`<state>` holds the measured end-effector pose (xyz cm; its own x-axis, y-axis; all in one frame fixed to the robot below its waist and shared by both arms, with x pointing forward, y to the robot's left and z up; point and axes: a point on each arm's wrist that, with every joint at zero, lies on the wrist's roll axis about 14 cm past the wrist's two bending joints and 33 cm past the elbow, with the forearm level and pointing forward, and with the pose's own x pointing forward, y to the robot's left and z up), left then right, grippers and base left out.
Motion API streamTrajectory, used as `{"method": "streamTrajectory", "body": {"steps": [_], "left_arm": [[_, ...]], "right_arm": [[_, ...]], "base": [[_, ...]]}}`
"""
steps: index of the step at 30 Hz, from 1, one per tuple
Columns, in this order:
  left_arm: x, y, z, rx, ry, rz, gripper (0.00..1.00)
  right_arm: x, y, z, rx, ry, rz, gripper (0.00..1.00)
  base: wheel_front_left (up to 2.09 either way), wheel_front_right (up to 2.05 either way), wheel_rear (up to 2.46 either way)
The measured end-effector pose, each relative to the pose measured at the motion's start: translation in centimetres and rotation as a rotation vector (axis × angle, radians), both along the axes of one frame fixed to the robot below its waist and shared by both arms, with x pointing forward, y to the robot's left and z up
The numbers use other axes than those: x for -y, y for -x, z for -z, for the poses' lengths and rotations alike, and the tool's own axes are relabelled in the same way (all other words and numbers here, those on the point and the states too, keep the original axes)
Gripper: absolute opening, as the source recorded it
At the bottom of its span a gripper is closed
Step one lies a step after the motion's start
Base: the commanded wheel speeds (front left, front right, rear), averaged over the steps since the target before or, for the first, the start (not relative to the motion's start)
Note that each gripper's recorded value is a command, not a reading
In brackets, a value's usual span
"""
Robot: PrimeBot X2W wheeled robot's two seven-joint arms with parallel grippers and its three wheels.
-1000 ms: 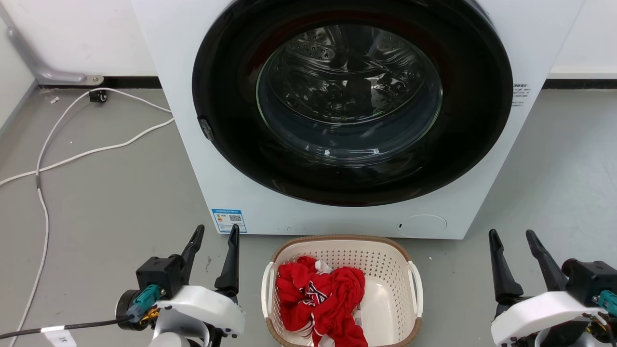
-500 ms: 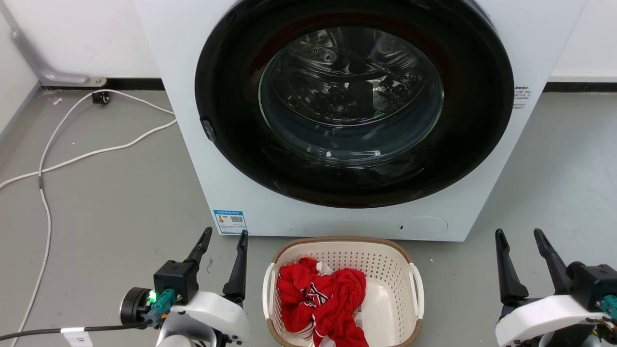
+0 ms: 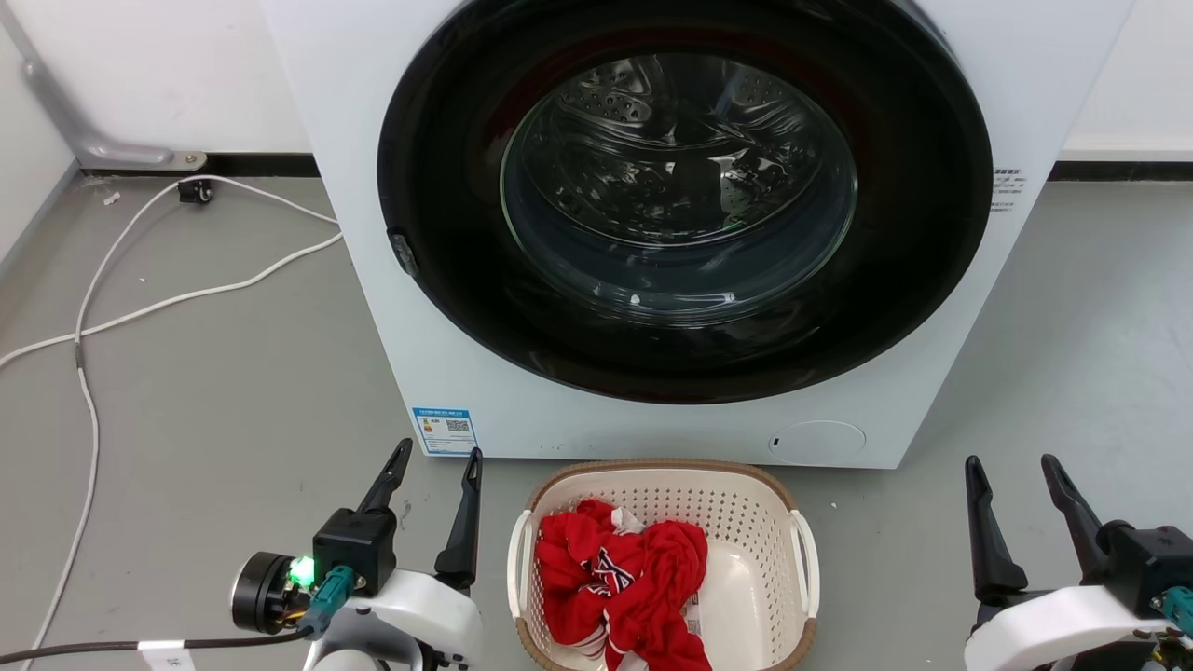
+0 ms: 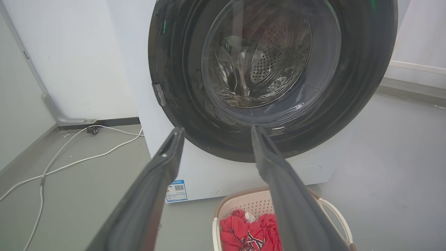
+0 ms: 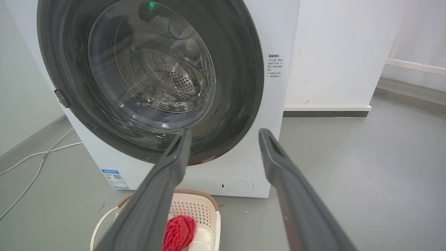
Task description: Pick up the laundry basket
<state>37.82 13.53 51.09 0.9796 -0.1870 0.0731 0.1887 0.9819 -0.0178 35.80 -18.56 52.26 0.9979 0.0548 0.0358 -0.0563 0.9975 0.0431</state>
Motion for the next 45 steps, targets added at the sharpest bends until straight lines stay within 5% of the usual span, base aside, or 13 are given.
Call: {"method": "streamTrajectory", "body": {"steps": [32, 45], "left_arm": [[-0.2, -0.3, 0.6, -0.005, -0.041, -0.015, 1.0], [0.5, -4.4, 2.7, -0.069, -0.047, 0.014, 1.0]], "right_arm": [[0.7, 0.2, 1.1, -0.021, 0.036, 0.021, 1.0], [1.5, -2.6, 4.7, -0.142, 0.02, 0.045, 1.0]], "base": [[0.0, 0.0, 0.0], [0.0, 0.0, 0.0]]}}
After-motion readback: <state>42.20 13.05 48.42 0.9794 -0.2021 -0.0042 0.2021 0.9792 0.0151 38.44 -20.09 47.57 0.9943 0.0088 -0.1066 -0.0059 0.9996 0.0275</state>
